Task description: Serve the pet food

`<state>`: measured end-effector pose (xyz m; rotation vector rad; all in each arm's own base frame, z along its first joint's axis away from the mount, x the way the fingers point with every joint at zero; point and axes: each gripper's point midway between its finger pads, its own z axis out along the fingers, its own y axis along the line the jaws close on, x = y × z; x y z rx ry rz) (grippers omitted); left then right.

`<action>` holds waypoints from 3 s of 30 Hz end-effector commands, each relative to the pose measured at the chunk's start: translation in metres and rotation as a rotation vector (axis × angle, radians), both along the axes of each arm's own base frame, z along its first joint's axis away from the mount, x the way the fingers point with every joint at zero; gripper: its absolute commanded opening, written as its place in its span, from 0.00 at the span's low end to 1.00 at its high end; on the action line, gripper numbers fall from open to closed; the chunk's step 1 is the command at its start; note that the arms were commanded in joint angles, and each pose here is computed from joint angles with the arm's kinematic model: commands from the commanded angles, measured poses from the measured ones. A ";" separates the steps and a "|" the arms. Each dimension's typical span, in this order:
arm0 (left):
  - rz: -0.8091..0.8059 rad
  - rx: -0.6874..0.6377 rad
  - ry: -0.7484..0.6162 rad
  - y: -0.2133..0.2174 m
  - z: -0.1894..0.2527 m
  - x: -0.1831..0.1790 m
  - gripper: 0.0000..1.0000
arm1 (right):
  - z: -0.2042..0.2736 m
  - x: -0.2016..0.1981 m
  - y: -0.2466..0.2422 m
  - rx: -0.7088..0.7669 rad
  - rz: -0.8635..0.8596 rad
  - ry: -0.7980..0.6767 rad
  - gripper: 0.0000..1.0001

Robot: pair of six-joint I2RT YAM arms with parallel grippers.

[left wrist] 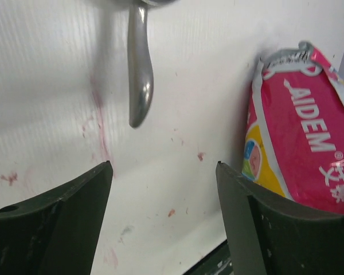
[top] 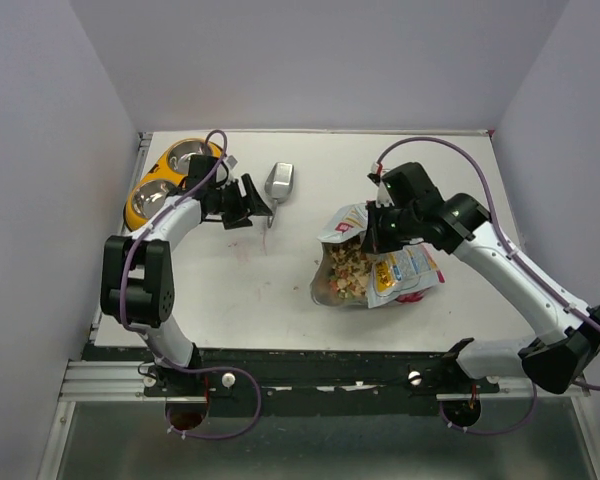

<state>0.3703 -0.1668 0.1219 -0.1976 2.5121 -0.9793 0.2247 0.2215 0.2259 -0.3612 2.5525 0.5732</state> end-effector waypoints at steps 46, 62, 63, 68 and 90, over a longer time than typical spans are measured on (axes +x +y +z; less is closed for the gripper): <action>0.484 -0.372 -0.123 -0.029 -0.047 0.115 0.14 | 0.087 0.005 -0.012 0.094 -0.079 -0.176 0.01; 0.146 0.082 -0.168 -0.018 0.101 -0.062 0.00 | 0.063 0.050 -0.021 -0.080 -0.117 -0.289 0.01; 0.149 0.094 -0.171 -0.013 0.111 -0.080 0.00 | 0.063 0.054 -0.024 -0.091 -0.131 -0.303 0.01; 0.175 0.034 -0.171 0.013 0.145 -0.167 0.00 | 0.059 0.074 -0.029 -0.157 -0.176 -0.353 0.01; -0.252 -0.299 0.045 -0.039 0.195 -0.295 0.00 | 0.044 0.086 -0.017 -0.188 -0.041 -0.422 0.01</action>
